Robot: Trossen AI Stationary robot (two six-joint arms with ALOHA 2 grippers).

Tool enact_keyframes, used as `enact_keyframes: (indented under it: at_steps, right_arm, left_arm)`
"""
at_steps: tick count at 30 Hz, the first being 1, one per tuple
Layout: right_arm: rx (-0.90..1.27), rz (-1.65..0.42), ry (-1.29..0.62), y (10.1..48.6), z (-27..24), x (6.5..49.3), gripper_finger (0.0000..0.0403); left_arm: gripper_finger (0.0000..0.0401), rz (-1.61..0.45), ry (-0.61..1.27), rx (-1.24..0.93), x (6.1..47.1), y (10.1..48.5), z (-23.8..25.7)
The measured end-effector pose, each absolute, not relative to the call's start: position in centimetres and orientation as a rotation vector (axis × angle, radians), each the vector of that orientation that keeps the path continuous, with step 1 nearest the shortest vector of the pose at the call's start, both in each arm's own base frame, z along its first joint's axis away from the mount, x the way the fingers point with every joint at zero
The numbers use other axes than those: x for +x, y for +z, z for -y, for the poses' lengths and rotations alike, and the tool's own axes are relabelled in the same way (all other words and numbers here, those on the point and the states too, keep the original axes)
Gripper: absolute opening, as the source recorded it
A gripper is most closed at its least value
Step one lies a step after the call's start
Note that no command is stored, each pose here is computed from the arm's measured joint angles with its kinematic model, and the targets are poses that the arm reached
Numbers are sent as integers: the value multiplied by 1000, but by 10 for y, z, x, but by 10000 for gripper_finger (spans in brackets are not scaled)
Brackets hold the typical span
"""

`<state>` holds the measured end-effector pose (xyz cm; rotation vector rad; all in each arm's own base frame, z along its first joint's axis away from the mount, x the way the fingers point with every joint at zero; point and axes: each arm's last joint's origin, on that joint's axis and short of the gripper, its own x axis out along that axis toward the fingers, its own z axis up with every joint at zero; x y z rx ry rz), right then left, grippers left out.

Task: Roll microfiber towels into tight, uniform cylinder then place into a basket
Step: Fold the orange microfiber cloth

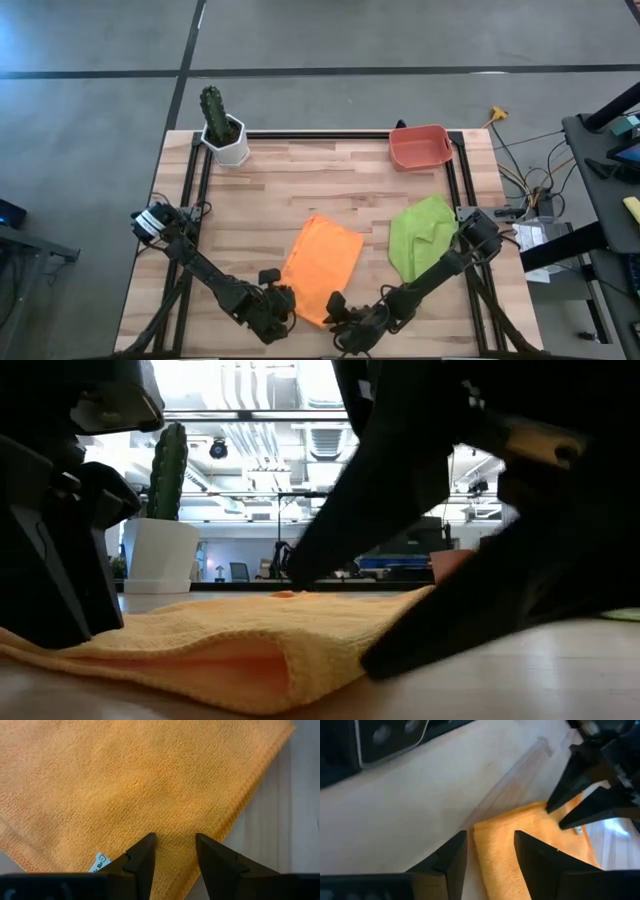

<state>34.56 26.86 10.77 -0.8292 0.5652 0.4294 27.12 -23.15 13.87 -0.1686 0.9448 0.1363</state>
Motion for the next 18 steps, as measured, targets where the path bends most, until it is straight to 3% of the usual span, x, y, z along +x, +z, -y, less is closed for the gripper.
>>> enact_keyframes:
  at_steps: [18]
  right_arm:
    - [-739,-598,499,97,-253,363,63]
  left_arm:
    - [128,-931,122,-189,275,145,235]
